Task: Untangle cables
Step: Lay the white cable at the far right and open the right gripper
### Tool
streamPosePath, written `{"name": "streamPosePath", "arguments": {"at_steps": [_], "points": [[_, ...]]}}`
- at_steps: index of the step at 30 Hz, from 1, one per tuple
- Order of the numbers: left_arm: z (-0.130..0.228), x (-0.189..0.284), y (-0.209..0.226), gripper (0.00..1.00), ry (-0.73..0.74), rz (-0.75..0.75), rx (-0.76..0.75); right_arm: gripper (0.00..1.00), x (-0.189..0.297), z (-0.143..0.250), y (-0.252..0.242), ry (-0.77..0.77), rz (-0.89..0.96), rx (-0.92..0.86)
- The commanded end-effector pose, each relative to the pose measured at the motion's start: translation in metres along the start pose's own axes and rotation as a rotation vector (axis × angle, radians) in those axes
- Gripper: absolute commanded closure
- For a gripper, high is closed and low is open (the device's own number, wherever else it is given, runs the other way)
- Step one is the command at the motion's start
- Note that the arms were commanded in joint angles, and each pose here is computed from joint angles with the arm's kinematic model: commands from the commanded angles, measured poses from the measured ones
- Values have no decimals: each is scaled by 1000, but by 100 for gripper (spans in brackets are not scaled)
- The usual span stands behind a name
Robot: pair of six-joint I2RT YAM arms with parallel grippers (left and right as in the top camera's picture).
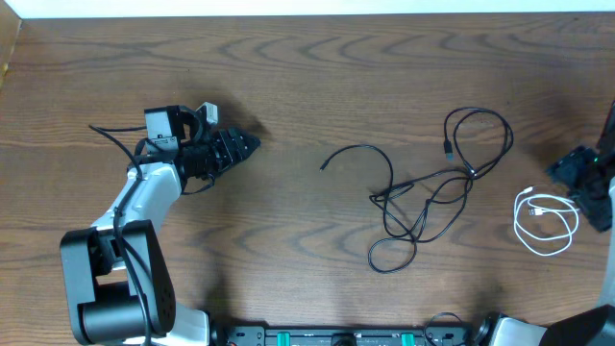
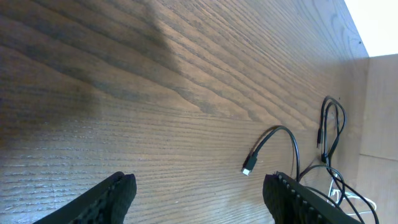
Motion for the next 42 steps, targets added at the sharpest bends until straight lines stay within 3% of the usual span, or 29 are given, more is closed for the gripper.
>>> {"name": "streamPosePath", "arguments": {"at_steps": [1, 7, 17, 20, 24, 25, 30, 35, 42], "points": [[0, -1, 1, 30, 6, 3, -20, 15, -23, 17, 1, 86, -10, -49], [0, -1, 1, 29, 6, 3, -20, 19, -73, 46, -1, 150, 26, -165], [0, -1, 1, 29, 6, 3, -20, 44, -131, 65, 2, 34, -19, -210], [0, -1, 1, 29, 6, 3, -20, 55, -143, 70, 1, -15, -15, -266], [0, -1, 1, 29, 6, 3, -20, 82, -156, 70, -1, -127, -14, -294], [0, -1, 1, 29, 6, 3, -20, 85, -158, 68, -1, -153, -14, -300], [0, -1, 1, 29, 6, 3, -20, 83, -157, 53, -2, -298, 1, -336], [0, -1, 1, 30, 6, 3, -20, 96, -158, 37, 2, -408, -12, -336], [0, -1, 1, 29, 6, 3, -20, 97, -159, -1, 13, -408, -90, -204]]}}
Point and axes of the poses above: each gripper's point midway between its finger pads, its own x axis back along the fingers, its own y axis along the line the jaws close on, z = x × y, the point moved 10 cm from there along x, back along the fingers, and after that the axes turned 13 degrees about x, right-handed, at the moved point
